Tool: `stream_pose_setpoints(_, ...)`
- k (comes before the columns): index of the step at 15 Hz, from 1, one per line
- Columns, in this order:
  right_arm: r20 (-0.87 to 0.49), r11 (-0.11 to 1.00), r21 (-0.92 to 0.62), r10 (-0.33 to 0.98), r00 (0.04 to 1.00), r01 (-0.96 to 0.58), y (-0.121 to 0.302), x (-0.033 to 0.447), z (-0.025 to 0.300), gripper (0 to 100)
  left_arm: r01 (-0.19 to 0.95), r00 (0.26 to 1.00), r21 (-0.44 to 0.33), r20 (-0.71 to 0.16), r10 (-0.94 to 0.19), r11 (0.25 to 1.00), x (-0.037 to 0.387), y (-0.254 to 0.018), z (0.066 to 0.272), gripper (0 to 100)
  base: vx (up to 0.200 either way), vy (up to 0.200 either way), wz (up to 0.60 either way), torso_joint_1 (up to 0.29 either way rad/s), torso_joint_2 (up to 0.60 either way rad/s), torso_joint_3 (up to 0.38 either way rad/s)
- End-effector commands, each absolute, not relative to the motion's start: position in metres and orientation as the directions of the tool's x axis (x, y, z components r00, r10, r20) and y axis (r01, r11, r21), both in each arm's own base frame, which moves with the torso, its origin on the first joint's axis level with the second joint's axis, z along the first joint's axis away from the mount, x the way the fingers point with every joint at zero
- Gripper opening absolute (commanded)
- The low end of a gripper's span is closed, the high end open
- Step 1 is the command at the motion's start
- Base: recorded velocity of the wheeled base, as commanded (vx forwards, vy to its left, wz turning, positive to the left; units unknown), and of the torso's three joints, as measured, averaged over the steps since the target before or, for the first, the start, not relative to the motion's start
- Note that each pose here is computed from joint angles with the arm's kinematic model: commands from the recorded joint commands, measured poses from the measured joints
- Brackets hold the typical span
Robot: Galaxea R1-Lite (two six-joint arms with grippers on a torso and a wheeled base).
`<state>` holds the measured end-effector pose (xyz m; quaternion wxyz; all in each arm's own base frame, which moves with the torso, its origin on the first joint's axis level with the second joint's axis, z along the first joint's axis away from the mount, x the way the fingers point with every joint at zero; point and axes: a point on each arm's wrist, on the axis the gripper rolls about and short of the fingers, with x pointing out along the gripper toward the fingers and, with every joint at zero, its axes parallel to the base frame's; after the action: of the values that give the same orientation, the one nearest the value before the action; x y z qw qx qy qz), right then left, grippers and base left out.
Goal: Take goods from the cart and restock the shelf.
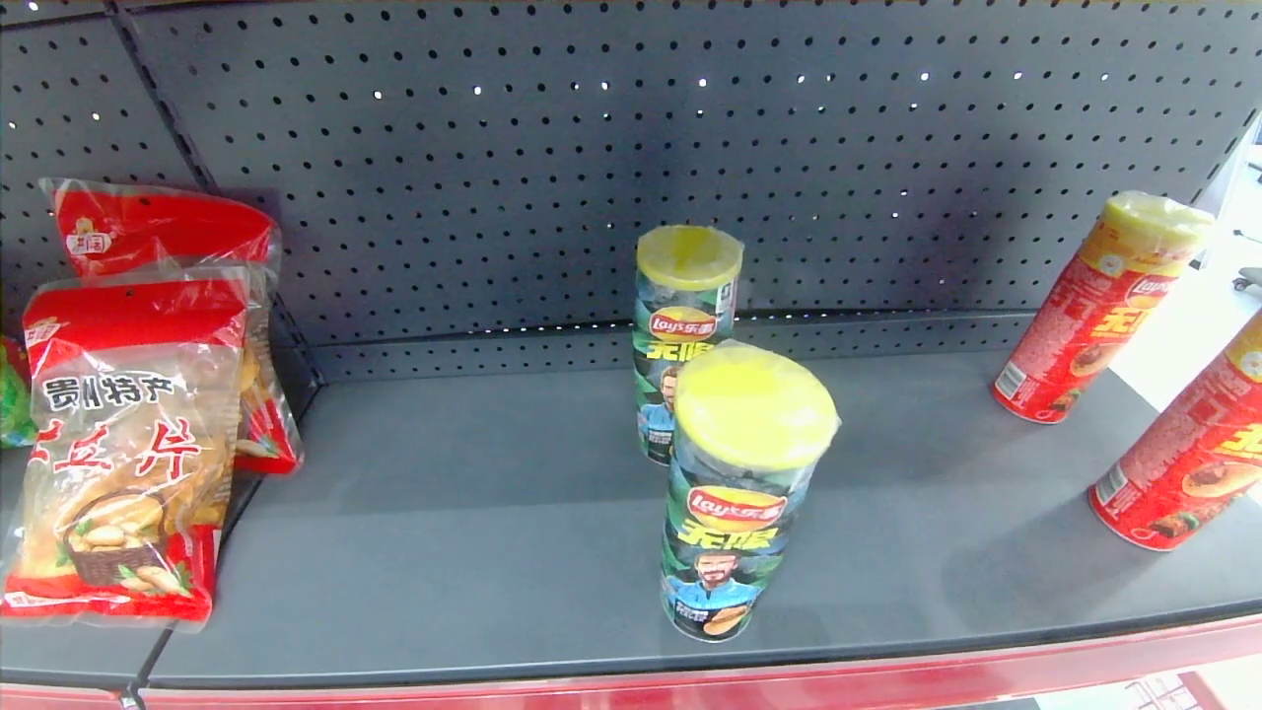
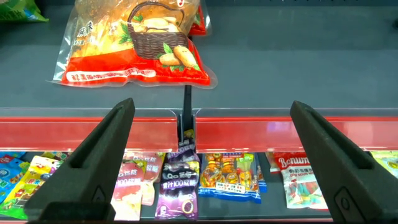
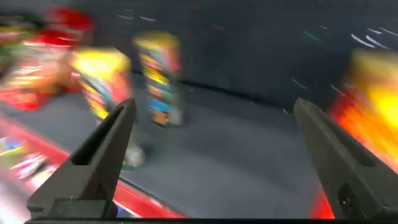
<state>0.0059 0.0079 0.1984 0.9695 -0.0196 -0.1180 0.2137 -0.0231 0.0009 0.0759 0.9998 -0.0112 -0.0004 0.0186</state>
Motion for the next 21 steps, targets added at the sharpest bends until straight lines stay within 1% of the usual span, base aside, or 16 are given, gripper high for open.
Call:
stream_pose_setpoints(1,0.244,0.978,-0.094,0.202,0.949,-0.184,0.006,-0.018,0.114,100,-0.040,0.999,-0.021,-0.002,0.040,0.999,-0.023,0.001,0.076,100,0.000,0.000,0.00,0.000,0.00,0.000)
stream_pose_setpoints(2,0.224,0.983,-0.104,0.169,0.960,-0.148,0.005,-0.019,0.110,100,-0.037,0.999,-0.023,-0.002,0.037,0.999,-0.023,0.001,0.076,100,0.000,0.000,0.00,0.000,0.00,0.000)
stream_pose_setpoints(4,0.143,0.994,-0.073,0.086,0.986,-0.076,0.003,-0.019,0.098,100,-0.038,0.999,-0.023,-0.002,0.038,0.999,-0.023,0.001,0.076,100,0.000,0.000,0.00,0.000,0.00,0.000)
stream_pose_setpoints(5,0.084,0.997,-0.045,0.069,0.994,-0.065,0.003,-0.018,0.092,100,-0.038,0.999,-0.023,-0.002,0.038,0.999,-0.023,0.001,0.076,100,0.000,0.000,0.00,0.000,0.00,0.000)
stream_pose_setpoints(7,0.035,0.998,-0.002,0.055,0.998,-0.055,0.002,-0.020,0.083,100,-0.037,0.999,-0.021,-0.002,0.037,0.999,-0.023,0.001,0.076,100,0.000,0.000,0.00,0.004,0.00,0.028)
stream_pose_setpoints(12,0.055,0.999,0.005,0.046,0.997,-0.046,0.001,-0.023,0.082,100,-0.038,0.999,-0.023,-0.002,0.038,0.999,-0.023,0.001,0.076,100,0.000,0.000,0.00,0.000,0.00,0.000)
stream_pose_setpoints(13,0.029,0.999,-0.001,-0.034,0.999,0.034,-0.001,-0.024,0.082,100,-0.038,0.999,-0.023,-0.002,0.038,0.999,-0.023,0.001,0.076,100,0.000,0.000,0.00,0.000,0.00,0.000)
stream_pose_setpoints(14,0.031,0.995,-0.014,-0.100,0.995,0.100,-0.002,-0.024,0.082,100,-0.037,0.999,-0.023,-0.002,0.037,0.999,-0.023,0.001,0.076,100,0.000,0.000,0.00,0.000,0.00,0.000)
stream_pose_setpoints(16,0.035,0.996,-0.021,-0.089,0.995,0.090,-0.002,-0.024,0.083,100,-0.038,0.999,-0.023,-0.002,0.038,0.999,-0.023,0.001,0.076,100,0.000,0.000,0.00,0.000,0.00,0.000)
stream_pose_setpoints(18,-0.005,0.995,-0.043,0.092,0.996,-0.092,0.002,-0.023,0.076,100,-0.038,0.999,-0.021,-0.002,0.038,0.999,-0.023,0.001,0.076,100,0.000,0.000,0.00,0.000,0.00,0.000)
stream_pose_setpoints(19,-0.008,0.998,-0.013,0.054,0.999,-0.054,0.001,-0.023,0.076,100,-0.038,0.999,-0.021,0.000,0.038,0.999,-0.023,0.001,0.076,100,0.000,0.000,0.00,0.000,0.00,0.000)
stream_pose_setpoints(21,-0.003,0.999,0.011,0.049,0.999,-0.049,0.001,-0.023,0.076,100,-0.038,0.999,-0.021,-0.002,0.038,0.999,-0.023,0.001,0.076,100,0.000,0.000,0.00,0.000,0.00,0.000)
